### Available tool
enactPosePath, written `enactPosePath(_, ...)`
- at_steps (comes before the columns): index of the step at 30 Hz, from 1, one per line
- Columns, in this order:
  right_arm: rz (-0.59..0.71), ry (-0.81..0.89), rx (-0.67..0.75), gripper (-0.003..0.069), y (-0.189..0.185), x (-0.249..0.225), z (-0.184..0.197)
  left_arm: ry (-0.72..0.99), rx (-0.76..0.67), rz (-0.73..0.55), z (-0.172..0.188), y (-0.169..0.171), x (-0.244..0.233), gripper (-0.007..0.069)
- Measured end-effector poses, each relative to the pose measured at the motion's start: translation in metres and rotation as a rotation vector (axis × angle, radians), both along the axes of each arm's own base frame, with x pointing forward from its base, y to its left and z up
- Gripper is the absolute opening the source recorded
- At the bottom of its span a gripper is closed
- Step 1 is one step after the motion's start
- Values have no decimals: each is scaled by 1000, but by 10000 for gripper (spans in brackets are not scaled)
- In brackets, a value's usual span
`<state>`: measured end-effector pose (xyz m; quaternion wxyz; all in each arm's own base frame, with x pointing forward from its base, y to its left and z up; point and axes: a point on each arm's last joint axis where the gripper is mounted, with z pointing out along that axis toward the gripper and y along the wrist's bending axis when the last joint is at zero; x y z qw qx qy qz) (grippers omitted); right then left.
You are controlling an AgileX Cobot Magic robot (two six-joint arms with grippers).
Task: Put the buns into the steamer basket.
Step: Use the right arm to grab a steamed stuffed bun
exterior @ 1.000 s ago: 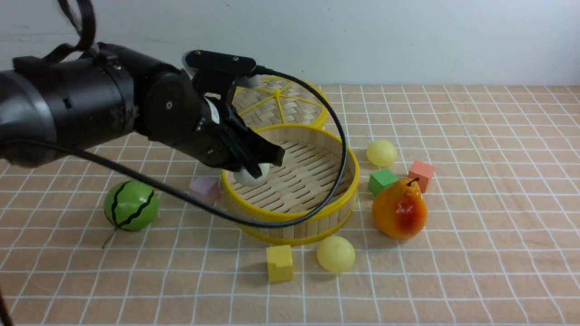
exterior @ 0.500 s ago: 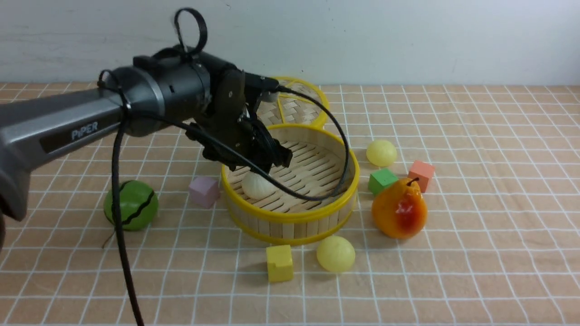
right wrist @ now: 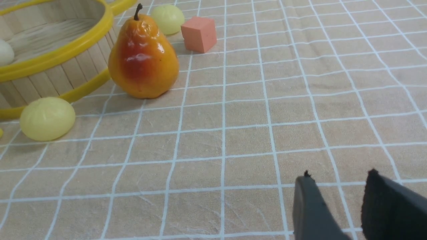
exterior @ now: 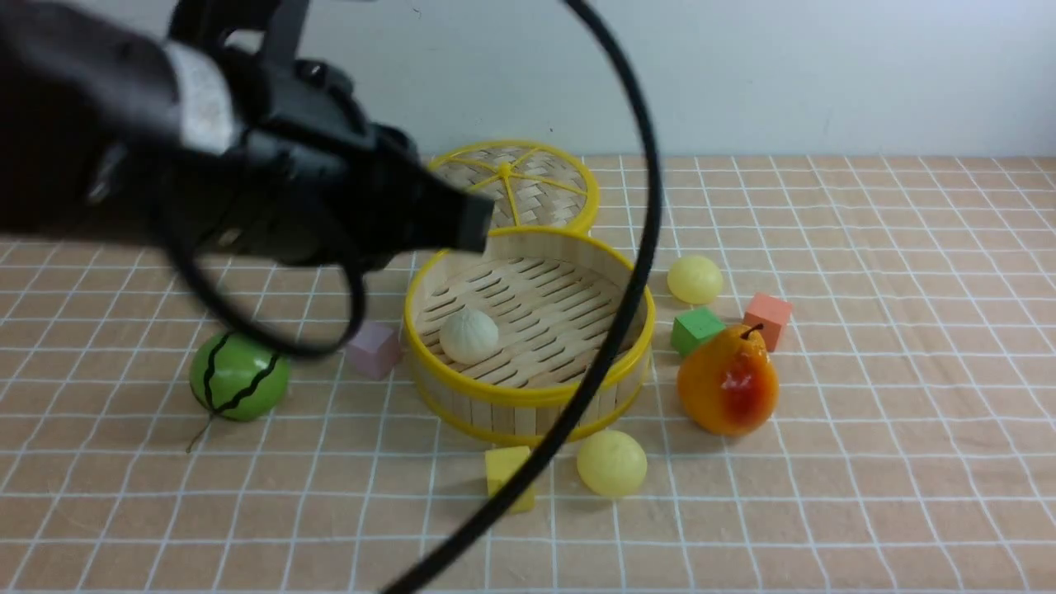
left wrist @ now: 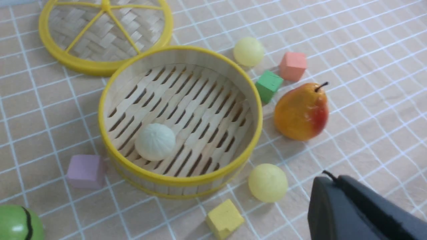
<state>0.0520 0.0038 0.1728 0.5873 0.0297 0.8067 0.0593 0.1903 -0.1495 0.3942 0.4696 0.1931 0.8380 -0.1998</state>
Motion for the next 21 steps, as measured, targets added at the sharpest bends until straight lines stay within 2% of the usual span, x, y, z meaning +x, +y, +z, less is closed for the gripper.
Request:
enactPosePath(6, 0, 0, 0, 239, 0, 0, 0, -121, -147, -11, -50, 49, -63, -13)
enactPosePath(7, 0, 0, 0, 239, 0, 0, 0, -110, -139, -10, -55, 49, -63, -13)
enactPosePath(9, 0, 0, 0, 239, 0, 0, 0, -183, -204, -22, -83, 67, -87, -13)
enactPosePath(13, 0, 0, 0, 239, 0, 0, 0, -312, -317, -40, -115, 85, -112, -13)
enactPosePath(16, 0, -6, 8, 239, 0, 0, 1, -333, -379, -36, -130, 91, -119, -13)
enactPosePath(19, -4, -25, 69, 239, 1, 1, 2, -300, -396, -25, -142, 93, -121, -13)
enactPosePath(21, -19, -99, 220, 239, 3, 3, 8, -278, -393, -20, -148, 93, -121, -13)
